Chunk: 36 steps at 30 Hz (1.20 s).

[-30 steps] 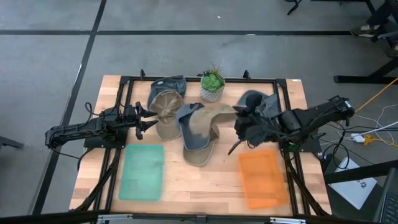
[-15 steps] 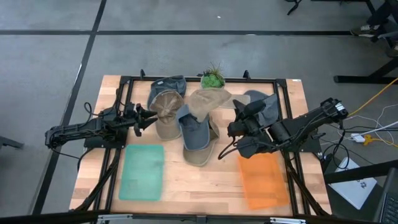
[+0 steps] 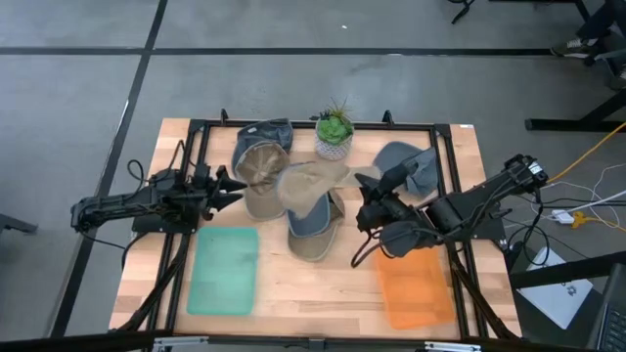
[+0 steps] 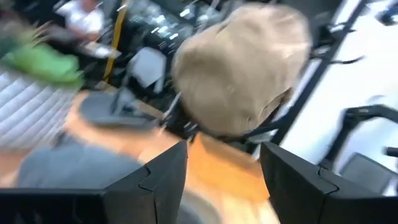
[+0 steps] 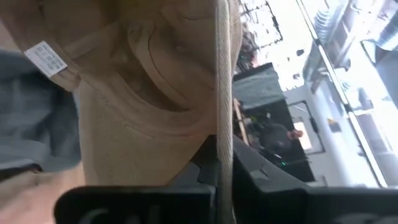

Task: Pick & Place hat
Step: Put the top right brown cap into the orange bin

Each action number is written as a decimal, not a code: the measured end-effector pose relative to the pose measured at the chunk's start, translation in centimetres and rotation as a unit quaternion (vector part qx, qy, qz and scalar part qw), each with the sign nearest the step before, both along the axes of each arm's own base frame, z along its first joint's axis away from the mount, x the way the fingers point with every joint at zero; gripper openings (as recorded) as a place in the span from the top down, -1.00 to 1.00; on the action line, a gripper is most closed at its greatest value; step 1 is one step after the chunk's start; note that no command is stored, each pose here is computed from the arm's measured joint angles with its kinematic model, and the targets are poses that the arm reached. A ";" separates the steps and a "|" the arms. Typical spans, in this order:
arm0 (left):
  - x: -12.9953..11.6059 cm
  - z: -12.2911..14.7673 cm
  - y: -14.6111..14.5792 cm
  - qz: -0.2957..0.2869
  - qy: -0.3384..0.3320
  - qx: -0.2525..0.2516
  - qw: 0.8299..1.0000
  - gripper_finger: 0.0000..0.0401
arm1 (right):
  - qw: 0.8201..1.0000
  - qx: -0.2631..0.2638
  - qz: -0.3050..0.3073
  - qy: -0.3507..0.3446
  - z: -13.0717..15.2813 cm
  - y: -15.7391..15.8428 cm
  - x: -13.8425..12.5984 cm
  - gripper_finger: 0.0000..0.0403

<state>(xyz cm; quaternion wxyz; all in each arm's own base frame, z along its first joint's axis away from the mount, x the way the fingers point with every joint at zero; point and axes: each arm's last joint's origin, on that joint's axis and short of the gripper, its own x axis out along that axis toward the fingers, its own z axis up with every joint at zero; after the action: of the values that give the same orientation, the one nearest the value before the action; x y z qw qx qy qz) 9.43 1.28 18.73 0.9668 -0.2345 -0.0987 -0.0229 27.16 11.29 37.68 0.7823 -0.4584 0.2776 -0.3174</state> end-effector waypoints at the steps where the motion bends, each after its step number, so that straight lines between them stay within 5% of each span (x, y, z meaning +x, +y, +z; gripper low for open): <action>1: 0.0 0.2 -0.1 -0.009 -0.011 0.017 1.000 0.01 | 1.000 0.005 0.007 0.000 0.0 0.1 0.0 0.91; 7: 0.0 1.7 -0.8 -0.037 -0.045 0.129 0.990 0.01 | 0.999 0.025 0.029 -0.007 -0.2 0.2 0.3 0.91; 12: 0.9 3.6 -1.2 -0.018 -0.007 0.207 0.978 0.01 | 0.998 0.039 0.047 -0.006 -0.6 0.3 0.5 0.91; 23: 5.9 8.2 -2.4 0.004 0.093 0.382 0.919 0.00 | 0.996 0.053 0.062 -0.020 -0.6 0.5 0.7 0.91; 28: 7.3 9.9 -2.8 0.024 0.100 0.414 0.904 -0.11 | 0.996 0.059 0.069 -0.023 -0.5 0.5 0.8 0.91; 36: 8.5 10.2 -3.0 0.025 0.116 0.414 0.903 -0.40 | 0.993 0.072 0.089 -0.026 -0.4 0.7 0.9 0.91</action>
<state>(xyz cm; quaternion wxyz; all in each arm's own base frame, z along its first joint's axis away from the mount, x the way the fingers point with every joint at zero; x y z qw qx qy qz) 17.97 -1.73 28.95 0.9818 0.1880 0.0261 -0.0097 28.04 11.96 37.26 0.8456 -0.4149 0.2374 -0.2378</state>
